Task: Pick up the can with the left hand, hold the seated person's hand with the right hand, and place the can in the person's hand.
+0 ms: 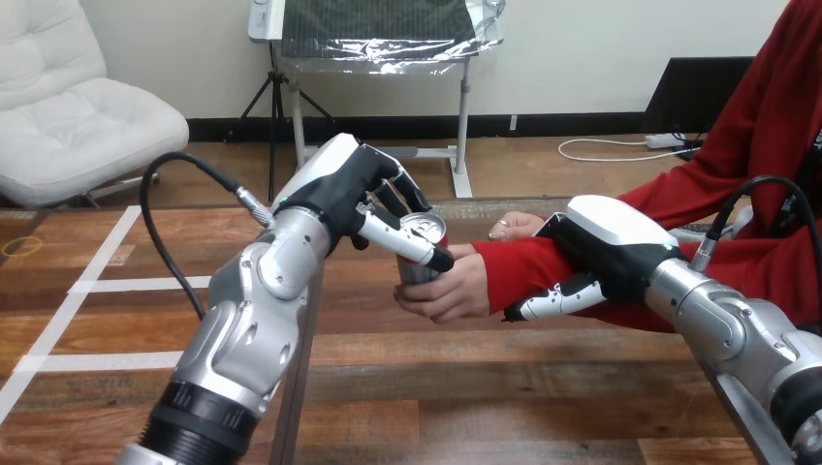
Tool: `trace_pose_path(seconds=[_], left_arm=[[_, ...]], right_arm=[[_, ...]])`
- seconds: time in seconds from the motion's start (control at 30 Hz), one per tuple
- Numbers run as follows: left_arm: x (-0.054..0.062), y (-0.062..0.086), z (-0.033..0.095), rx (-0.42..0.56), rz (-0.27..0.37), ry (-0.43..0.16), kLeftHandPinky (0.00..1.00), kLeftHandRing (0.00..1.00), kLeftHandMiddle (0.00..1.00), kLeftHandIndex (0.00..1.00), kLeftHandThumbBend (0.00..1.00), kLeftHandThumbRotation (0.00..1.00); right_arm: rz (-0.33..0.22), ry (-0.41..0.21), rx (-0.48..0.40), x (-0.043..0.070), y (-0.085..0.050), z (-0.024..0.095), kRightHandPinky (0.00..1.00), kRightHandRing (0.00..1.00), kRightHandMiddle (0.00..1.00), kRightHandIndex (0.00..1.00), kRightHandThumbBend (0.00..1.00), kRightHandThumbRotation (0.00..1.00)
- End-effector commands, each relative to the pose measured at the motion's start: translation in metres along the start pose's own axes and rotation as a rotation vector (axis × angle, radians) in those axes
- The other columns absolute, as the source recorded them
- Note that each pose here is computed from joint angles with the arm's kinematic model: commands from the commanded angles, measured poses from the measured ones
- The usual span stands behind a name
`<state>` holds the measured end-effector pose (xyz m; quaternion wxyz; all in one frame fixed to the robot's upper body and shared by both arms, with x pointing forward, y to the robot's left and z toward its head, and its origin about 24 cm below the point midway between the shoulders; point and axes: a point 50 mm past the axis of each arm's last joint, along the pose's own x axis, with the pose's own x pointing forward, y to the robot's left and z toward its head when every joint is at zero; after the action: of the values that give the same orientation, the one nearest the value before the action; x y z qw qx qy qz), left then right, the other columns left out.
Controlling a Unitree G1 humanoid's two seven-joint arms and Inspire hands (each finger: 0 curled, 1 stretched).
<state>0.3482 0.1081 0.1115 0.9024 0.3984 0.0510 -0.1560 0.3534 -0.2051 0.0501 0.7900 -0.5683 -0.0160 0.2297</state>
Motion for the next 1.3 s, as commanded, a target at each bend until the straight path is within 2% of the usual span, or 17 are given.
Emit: trace_pose_path(seconds=[0.0, 0.17, 0.77, 1.1, 1.27], left_arm=[[0.006, 0.013, 0.034, 0.019, 0.048, -0.114, 0.25, 0.34, 0.41, 0.43, 0.79, 0.00], [0.007, 0.008, 0.033, 0.014, 0.036, -0.117, 0.25, 0.34, 0.41, 0.42, 0.78, 0.00], [0.010, 0.000, 0.033, -0.005, 0.031, -0.116, 0.25, 0.33, 0.40, 0.42, 0.78, 0.00], [0.010, 0.001, 0.032, -0.070, 0.054, -0.134, 0.32, 0.39, 0.45, 0.43, 0.75, 0.00], [0.009, 0.001, 0.031, -0.091, 0.032, -0.130, 0.38, 0.46, 0.50, 0.47, 0.71, 0.00]], right_arm=[[-0.129, -0.146, 0.001, 0.019, -0.030, 0.036, 0.27, 0.28, 0.31, 0.28, 0.75, 0.47], [-0.131, -0.147, 0.000, 0.019, -0.031, 0.036, 0.25, 0.26, 0.29, 0.27, 0.75, 0.47], [-0.137, -0.141, 0.000, 0.018, -0.032, 0.034, 0.27, 0.27, 0.31, 0.28, 0.74, 0.46], [-0.132, -0.132, 0.004, 0.017, -0.032, 0.032, 0.31, 0.31, 0.34, 0.32, 0.73, 0.47], [-0.128, -0.128, 0.005, 0.017, -0.032, 0.031, 0.34, 0.33, 0.36, 0.35, 0.73, 0.48]])
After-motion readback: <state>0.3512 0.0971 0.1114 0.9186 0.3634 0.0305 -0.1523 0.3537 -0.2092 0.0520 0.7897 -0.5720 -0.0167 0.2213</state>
